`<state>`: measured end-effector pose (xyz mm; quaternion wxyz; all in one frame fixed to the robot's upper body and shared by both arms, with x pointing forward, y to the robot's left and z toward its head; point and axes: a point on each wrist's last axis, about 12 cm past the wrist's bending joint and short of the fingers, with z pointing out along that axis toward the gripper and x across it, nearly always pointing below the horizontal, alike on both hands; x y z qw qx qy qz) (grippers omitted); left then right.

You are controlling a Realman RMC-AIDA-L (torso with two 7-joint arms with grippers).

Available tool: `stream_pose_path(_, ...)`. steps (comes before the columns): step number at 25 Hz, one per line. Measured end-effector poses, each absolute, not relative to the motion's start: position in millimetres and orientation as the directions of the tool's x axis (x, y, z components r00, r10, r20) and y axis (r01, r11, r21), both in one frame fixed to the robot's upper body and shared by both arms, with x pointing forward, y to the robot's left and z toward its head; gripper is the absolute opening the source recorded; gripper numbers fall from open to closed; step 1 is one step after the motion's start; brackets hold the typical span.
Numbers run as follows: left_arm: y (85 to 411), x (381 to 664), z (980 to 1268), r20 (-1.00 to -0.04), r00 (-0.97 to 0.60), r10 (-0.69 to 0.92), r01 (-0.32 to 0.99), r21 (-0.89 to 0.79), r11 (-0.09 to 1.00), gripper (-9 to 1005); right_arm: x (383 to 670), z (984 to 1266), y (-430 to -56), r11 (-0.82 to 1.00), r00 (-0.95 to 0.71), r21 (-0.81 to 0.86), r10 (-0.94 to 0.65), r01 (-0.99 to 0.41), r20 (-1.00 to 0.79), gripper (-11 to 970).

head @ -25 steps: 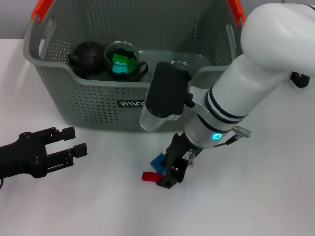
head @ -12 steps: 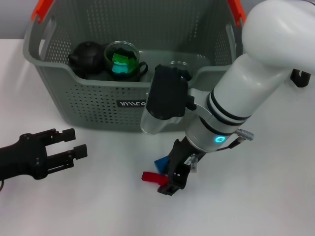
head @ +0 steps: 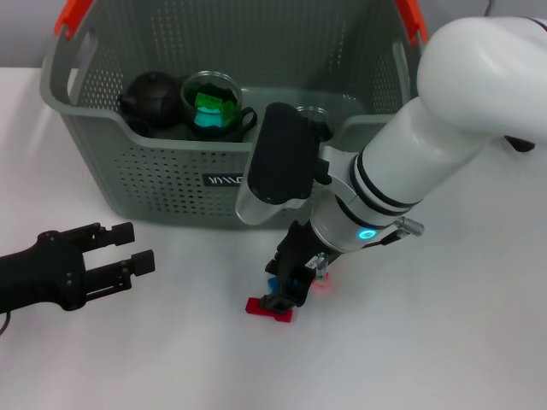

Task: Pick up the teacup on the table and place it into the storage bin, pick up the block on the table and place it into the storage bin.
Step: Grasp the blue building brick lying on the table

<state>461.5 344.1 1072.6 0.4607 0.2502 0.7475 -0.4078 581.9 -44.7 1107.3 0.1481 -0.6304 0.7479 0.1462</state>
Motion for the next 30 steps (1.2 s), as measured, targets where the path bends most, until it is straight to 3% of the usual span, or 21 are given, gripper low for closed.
stream_pose_path(10,345,463,1073,-0.894,-0.449,0.002,0.746,-0.373,0.551,659,581,1105,-46,0.181,-0.182,0.042,-0.89,-0.983,-0.418,530)
stream_pose_path(23,344,465,1073,-0.894,-0.447,0.003,0.747,-0.372,0.552,659,566,1106,-59,0.165,-0.213,0.179,-0.932,-0.97,-0.292,529)
stream_pose_path(30,344,464,1072,-0.893,-0.45,0.001,0.745,-0.375,0.551,659,570,1115,-60,0.163,-0.204,0.15,-0.927,-0.975,-0.314,529)
